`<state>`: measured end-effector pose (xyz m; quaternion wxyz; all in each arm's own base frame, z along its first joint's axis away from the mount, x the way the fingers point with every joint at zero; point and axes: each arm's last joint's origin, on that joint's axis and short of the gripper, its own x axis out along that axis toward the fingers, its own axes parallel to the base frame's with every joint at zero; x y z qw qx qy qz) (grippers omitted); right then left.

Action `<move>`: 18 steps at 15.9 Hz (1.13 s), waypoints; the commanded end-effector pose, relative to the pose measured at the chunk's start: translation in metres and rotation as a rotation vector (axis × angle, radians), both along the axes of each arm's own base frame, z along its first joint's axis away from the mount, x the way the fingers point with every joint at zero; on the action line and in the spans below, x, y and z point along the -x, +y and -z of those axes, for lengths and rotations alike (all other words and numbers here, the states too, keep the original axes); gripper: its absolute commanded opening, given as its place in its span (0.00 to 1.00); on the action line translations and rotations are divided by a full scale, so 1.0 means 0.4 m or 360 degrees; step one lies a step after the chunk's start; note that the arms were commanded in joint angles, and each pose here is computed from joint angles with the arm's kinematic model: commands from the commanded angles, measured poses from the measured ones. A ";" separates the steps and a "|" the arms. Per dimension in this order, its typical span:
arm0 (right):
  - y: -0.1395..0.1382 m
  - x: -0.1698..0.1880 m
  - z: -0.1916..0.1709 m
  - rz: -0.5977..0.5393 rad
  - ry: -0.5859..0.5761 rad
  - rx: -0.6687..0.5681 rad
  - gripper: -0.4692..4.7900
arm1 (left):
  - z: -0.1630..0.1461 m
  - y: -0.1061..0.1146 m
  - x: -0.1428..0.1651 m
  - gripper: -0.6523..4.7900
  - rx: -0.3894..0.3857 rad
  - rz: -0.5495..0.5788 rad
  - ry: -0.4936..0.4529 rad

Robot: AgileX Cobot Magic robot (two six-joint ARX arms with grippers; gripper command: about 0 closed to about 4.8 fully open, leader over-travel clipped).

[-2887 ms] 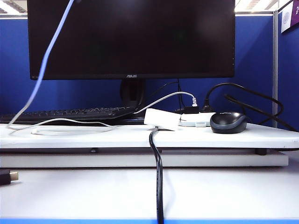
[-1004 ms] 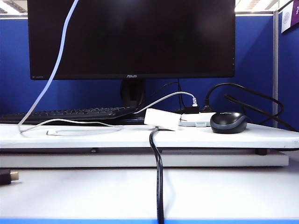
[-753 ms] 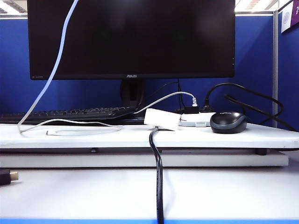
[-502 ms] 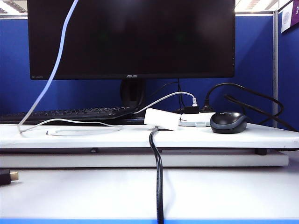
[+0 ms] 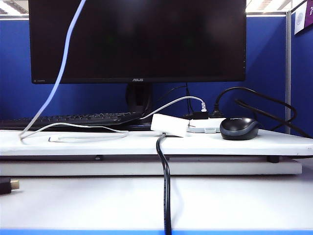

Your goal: Pick up the Type-C charging cable and the charging base, insert one end of the Type-C charger into the corresponding slot on the base, and finally place the plugged-in charger back on the table.

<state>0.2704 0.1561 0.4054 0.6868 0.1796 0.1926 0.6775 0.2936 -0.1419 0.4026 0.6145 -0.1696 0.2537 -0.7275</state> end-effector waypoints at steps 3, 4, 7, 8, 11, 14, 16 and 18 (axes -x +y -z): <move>-0.008 0.019 -0.026 -0.0036 -0.0089 -0.0035 0.09 | 0.003 0.002 0.004 0.50 -0.0005 0.0025 0.0037; -0.008 0.019 -0.026 -0.0040 -0.0085 -0.0034 0.09 | 0.003 0.001 0.003 0.50 -0.0011 0.0008 0.0031; -0.008 0.019 -0.023 -0.0041 -0.0065 -0.0025 0.09 | 0.003 0.001 0.003 0.36 -0.0010 0.0009 0.0030; -0.008 0.019 -0.023 -0.0041 -0.0065 -0.0025 0.09 | 0.003 0.001 0.003 0.26 -0.0007 0.0012 0.0015; -0.008 0.019 -0.023 -0.0041 -0.0060 -0.0023 0.09 | 0.003 0.001 0.003 0.14 -0.0004 0.0017 0.0013; -0.008 0.019 -0.019 -0.0040 -0.0035 -0.0011 0.11 | 0.002 0.002 0.004 0.11 0.0009 0.0045 0.0004; -0.009 0.019 -0.019 -0.0036 -0.0040 -0.0011 0.90 | 0.004 0.003 -0.001 0.11 -0.0019 -0.0057 -0.0080; -0.031 0.007 -0.018 0.0074 -0.0084 0.0002 0.90 | 0.004 0.010 -0.006 0.11 -0.0043 -0.0134 -0.0103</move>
